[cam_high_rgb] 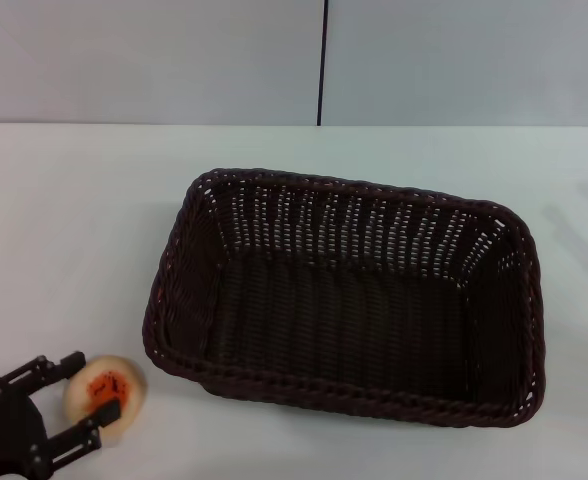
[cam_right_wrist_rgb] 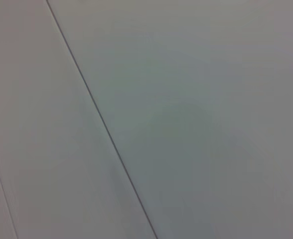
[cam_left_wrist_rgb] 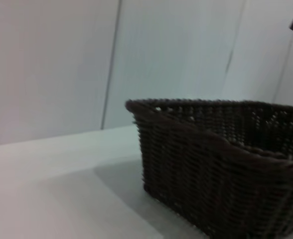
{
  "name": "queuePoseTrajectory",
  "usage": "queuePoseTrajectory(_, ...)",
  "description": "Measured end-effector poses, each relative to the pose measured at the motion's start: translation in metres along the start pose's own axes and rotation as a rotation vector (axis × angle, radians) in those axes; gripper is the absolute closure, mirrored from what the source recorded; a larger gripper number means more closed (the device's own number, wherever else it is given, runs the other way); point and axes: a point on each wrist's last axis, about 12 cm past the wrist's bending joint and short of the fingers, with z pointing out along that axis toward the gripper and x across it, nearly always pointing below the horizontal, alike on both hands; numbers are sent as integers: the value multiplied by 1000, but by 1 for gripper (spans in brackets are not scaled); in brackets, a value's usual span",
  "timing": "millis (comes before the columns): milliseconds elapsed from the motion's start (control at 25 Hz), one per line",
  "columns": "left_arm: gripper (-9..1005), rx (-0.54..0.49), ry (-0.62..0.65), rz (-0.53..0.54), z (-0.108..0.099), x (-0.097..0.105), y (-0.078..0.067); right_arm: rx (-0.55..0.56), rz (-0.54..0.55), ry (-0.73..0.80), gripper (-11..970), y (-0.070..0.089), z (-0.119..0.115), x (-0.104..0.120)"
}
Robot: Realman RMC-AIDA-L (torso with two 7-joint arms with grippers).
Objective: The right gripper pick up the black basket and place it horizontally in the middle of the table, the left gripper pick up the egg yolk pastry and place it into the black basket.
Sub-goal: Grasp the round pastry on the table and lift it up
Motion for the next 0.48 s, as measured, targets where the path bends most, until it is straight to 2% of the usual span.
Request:
queuePoseTrajectory(440, 441, 4, 10, 100, 2, 2, -1, 12, 6, 8, 126, -2, 2, 2)
queuePoseTrajectory(480, 488, 6, 12, 106, 3, 2, -2, 13, 6, 8, 126, -2, 2, 2)
